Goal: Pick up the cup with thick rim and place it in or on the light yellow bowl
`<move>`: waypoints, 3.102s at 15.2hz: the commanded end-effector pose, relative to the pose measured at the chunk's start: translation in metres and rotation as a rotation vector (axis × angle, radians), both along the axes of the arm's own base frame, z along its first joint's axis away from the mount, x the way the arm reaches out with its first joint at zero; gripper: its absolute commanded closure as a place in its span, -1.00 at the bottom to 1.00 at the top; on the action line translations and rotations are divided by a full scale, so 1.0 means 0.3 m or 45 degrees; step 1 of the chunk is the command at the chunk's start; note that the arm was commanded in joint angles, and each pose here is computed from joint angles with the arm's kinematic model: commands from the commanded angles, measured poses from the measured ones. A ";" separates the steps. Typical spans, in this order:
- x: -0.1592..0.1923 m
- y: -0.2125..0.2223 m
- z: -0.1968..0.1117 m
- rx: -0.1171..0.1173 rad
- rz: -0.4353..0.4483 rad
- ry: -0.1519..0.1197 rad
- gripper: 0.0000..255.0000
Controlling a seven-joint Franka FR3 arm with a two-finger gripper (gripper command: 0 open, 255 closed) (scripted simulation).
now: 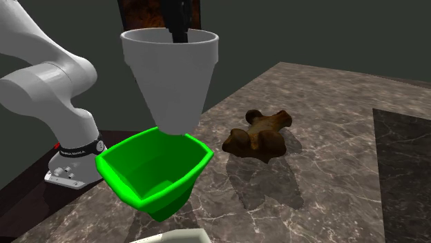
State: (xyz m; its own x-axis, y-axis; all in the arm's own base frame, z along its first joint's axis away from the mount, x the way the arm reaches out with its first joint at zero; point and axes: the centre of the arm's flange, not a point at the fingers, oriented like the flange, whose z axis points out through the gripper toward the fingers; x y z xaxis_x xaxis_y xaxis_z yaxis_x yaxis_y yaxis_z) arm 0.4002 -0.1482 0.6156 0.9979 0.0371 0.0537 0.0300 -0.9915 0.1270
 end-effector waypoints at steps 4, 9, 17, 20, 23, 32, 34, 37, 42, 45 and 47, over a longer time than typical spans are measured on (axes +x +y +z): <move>-0.001 -0.221 0.029 -0.001 0.002 0.000 1.00; 0.000 -0.440 0.051 -0.001 0.002 0.000 1.00; 0.001 -0.760 0.084 -0.001 0.002 0.000 1.00; 0.001 -0.760 0.031 -0.001 0.002 0.000 1.00; 0.001 -0.760 -0.022 -0.001 0.002 0.000 1.00; 0.001 -0.760 -0.180 -0.001 0.002 0.000 1.00; 0.001 -0.760 -0.215 -0.001 0.002 0.000 1.00; 0.001 -0.760 -0.268 -0.001 0.002 0.000 1.00; 0.001 -0.760 -0.289 -0.001 0.002 0.000 1.00; 0.001 -0.760 -0.289 -0.001 0.002 0.000 1.00; 0.002 -0.760 -0.289 -0.001 0.002 0.000 -1.00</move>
